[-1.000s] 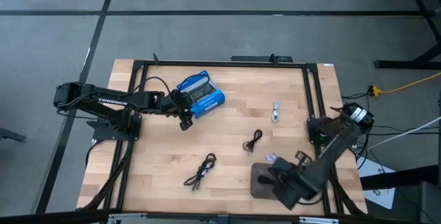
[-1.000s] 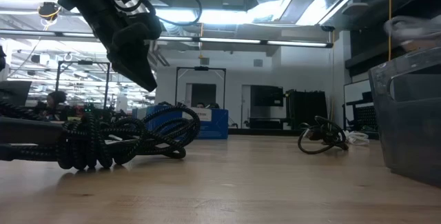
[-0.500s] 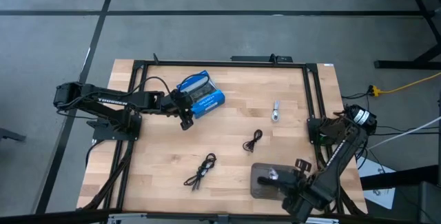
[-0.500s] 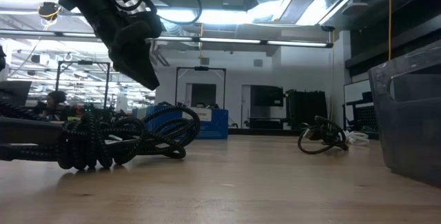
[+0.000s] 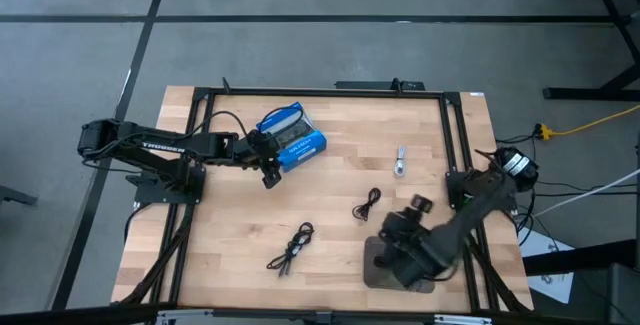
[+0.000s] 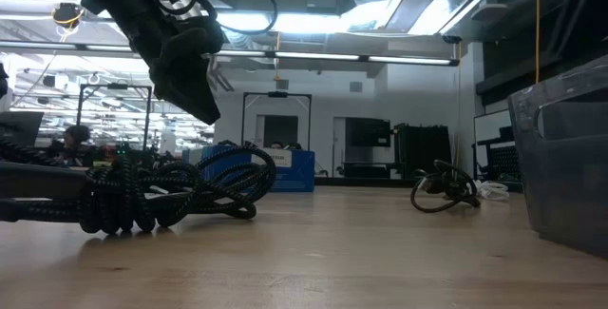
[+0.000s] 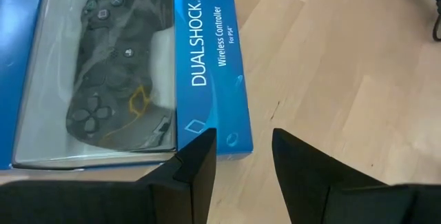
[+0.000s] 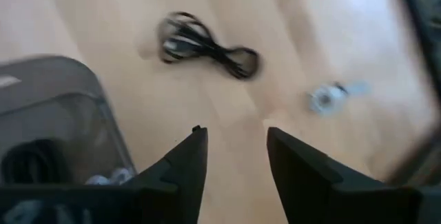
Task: Pick and place USB-C Cables
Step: Adjust the grey transparent bin, then put the white usb cable into the grey transparent bin
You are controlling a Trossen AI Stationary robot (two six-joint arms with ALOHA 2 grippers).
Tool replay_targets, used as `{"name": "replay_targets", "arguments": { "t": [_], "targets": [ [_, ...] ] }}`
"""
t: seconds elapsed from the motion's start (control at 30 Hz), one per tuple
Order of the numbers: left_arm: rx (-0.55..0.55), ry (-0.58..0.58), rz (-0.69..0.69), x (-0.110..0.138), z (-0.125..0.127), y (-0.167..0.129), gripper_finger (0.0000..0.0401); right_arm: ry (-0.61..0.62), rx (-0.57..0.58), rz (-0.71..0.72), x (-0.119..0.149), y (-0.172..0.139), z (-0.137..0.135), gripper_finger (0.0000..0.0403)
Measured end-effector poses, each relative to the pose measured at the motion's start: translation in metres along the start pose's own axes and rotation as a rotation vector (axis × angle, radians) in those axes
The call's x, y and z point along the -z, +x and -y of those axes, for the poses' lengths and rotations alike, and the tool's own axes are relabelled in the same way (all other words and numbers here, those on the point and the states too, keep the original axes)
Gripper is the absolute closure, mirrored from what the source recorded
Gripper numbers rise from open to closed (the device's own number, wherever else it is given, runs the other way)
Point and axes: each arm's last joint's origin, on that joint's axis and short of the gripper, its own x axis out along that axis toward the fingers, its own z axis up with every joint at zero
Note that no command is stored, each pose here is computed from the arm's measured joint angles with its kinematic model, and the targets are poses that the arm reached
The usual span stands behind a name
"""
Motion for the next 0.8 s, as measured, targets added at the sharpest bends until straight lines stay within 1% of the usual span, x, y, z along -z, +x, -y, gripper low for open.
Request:
{"name": "replay_targets", "arguments": {
  "t": [0.13,0.3,0.5,0.57,0.8],
  "targets": [
    [-0.045,-0.001,0.018,-0.001,-0.001,0.000,0.0266,-0.098,-0.092,-0.032,-0.018,0.025,-0.004,0.0253],
    [-0.061,0.000,0.024,-0.001,-0.002,0.000,0.0266,-0.152,-0.165,-0.121,-0.027,0.047,-0.001,0.0254],
    [-0.073,0.000,0.029,-0.001,-0.002,0.000,0.0266,-0.228,-0.300,-0.118,-0.030,0.050,-0.010,0.0254],
    [-0.074,0.000,0.029,-0.001,-0.002,0.000,0.0266,-0.241,-0.328,-0.111,-0.031,0.050,-0.012,0.0254],
    [-0.074,0.000,0.029,-0.001,-0.002,0.000,0.0266,-0.241,-0.328,-0.110,-0.031,0.050,-0.012,0.0254]
  ]
}}
